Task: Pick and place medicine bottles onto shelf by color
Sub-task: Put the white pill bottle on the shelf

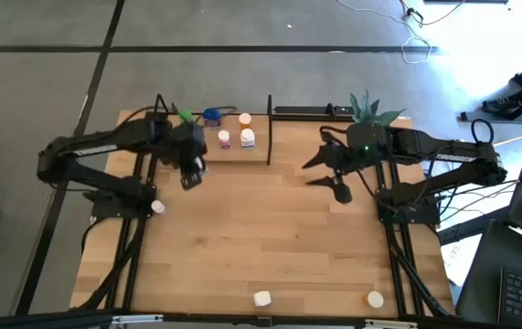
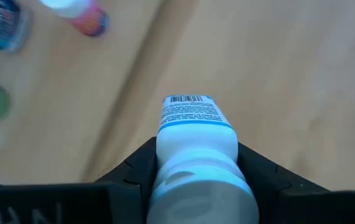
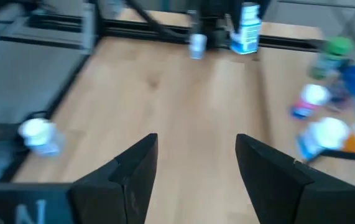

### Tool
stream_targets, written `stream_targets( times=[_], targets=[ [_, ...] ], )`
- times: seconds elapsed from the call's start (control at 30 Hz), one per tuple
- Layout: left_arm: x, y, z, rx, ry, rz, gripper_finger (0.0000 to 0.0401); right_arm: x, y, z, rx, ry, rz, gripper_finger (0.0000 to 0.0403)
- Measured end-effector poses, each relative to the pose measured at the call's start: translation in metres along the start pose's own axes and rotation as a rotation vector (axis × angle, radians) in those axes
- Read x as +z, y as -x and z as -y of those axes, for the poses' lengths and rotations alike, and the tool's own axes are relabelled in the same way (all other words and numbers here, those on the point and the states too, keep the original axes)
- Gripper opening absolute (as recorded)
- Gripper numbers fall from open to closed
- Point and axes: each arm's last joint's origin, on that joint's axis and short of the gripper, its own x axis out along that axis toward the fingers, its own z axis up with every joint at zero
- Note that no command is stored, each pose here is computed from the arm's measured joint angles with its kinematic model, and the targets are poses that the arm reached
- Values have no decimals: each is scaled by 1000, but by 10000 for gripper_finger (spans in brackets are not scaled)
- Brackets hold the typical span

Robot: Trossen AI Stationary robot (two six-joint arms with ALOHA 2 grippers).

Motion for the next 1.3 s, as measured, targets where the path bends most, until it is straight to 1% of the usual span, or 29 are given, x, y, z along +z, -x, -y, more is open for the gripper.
stream_targets(
  times=[0.13,0.33,0.43,0.57,0.63,0.73,0.8,0.93,1.03,1.17,1.3],
  targets=[
    [10,-15,-26,64,-53,-49,144,0,0,3,-100,1,-10,218],
    [23,-42,-66,121,-177,-122,144,-1,1,5,-191,-40,-16,218],
    [27,-56,-85,122,-225,-156,144,-1,1,6,-218,-46,-18,218],
    [33,-75,-106,99,-261,-165,144,-1,1,7,-230,-52,-19,218],
    [34,-83,-114,97,-305,-177,144,0,1,7,-259,-82,-13,218],
    [36,-95,-121,86,-380,-202,143,0,2,10,-351,-150,4,218],
    [38,-103,-124,82,-416,-209,143,0,2,11,-408,-172,6,218],
    [39,-114,-127,84,-437,-229,143,0,3,14,-497,-215,15,218],
    [39,-115,-127,81,-458,-235,143,0,4,15,-533,-237,21,218],
    [42,-116,-128,92,-485,-212,143,0,4,15,-540,-236,22,218],
    [42,-115,-133,103,-482,-203,143,0,5,16,-608,-250,28,218]
  ],
)
